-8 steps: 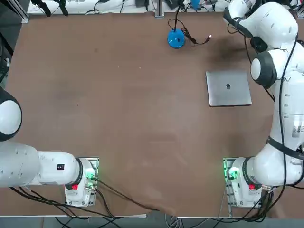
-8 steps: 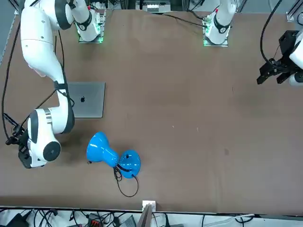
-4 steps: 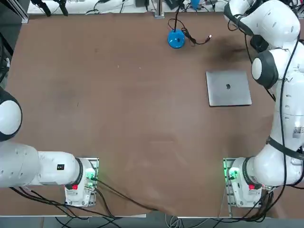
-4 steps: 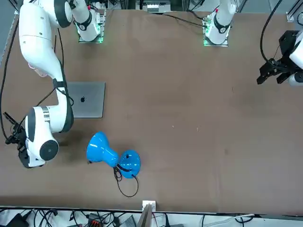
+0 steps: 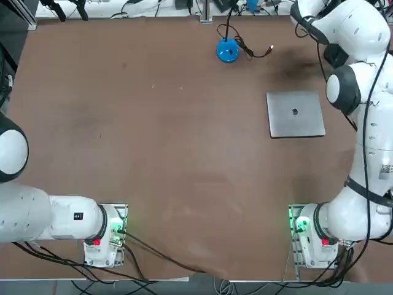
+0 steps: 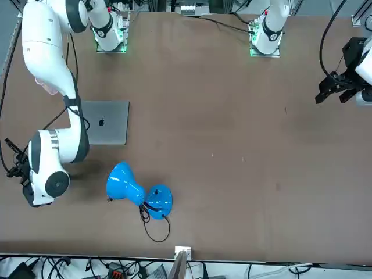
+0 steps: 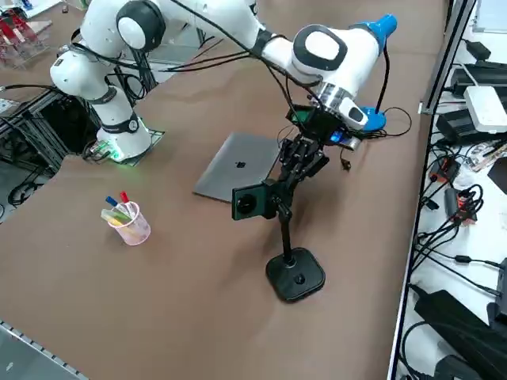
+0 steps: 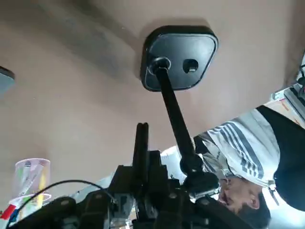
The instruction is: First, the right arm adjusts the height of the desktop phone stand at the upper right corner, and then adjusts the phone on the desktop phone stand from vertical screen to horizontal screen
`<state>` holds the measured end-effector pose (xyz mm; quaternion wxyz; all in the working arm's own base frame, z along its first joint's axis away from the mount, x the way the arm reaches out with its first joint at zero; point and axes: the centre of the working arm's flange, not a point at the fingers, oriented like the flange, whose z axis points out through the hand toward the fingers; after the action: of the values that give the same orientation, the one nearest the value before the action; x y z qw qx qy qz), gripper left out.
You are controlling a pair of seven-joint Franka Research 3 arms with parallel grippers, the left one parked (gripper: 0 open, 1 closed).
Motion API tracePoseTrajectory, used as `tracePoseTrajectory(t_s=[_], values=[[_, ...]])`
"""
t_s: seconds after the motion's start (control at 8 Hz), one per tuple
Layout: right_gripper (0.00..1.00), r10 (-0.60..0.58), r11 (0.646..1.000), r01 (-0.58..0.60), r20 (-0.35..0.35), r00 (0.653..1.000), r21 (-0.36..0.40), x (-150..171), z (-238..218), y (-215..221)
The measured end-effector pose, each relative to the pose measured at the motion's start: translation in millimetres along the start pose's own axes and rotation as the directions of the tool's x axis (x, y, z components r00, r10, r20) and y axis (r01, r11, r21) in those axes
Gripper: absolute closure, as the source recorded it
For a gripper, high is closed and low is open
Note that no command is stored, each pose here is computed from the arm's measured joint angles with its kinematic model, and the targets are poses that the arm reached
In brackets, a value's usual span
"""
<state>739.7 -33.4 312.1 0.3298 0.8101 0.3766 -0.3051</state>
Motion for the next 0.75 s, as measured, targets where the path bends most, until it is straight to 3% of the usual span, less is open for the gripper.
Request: tracePoseTrajectory(t_s=[0.75], values=[[0.83,0.02,1.0,-0.019,-0.033,0.999,0.008,-11.8,-7.2,6.4]])
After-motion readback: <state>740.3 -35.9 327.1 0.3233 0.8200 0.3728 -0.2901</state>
